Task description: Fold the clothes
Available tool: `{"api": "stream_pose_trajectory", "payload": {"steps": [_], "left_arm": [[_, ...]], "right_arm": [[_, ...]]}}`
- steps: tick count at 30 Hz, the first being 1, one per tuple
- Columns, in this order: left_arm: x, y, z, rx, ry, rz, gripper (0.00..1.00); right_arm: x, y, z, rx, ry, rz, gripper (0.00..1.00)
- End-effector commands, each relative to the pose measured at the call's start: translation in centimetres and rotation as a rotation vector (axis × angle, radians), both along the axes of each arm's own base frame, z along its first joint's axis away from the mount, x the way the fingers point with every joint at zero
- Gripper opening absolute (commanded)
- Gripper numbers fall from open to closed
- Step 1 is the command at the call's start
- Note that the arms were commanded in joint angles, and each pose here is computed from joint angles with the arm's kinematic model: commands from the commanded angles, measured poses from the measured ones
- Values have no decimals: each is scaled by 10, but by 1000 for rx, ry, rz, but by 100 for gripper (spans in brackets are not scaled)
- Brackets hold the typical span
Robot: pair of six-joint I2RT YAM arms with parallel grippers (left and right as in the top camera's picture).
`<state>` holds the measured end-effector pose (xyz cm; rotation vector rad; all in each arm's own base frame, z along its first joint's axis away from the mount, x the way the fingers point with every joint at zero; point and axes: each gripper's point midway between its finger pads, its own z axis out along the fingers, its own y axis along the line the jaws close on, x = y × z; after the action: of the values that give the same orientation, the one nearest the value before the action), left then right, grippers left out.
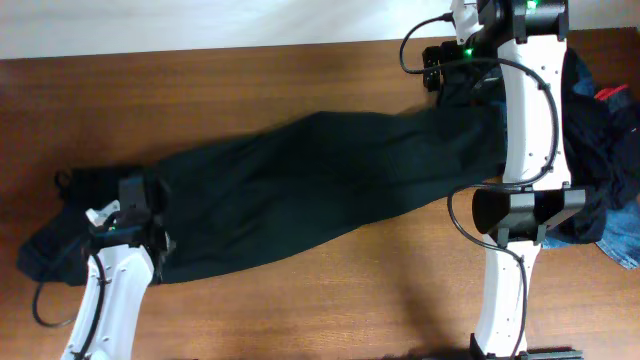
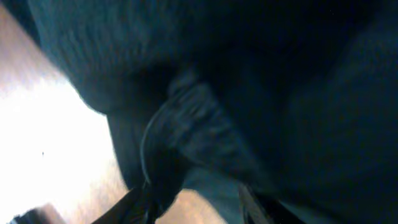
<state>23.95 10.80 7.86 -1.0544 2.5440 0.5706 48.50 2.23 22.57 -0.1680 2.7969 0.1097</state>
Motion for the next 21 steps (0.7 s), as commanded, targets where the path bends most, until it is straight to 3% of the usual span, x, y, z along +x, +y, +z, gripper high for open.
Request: {"api": "stream_pose_trajectory", "payload": {"steps": [1, 7, 11, 15, 21], "left_arm": [[43, -2, 59, 29, -187, -84, 47], [75, 7, 124, 98, -395, -80, 62], [87, 21, 139, 177, -462, -37, 71], [99, 34, 131, 197, -470, 3, 76], [89, 59, 87, 174, -327, 85, 82]], "right_arm": [[-4, 1, 18, 7, -41, 12, 99], [-4, 1, 18, 7, -41, 12, 99], [-4, 2, 18, 10, -40, 13, 99], [-4, 5, 18, 29, -40, 20, 99], [-4, 5, 18, 28, -40, 20, 99]]}}
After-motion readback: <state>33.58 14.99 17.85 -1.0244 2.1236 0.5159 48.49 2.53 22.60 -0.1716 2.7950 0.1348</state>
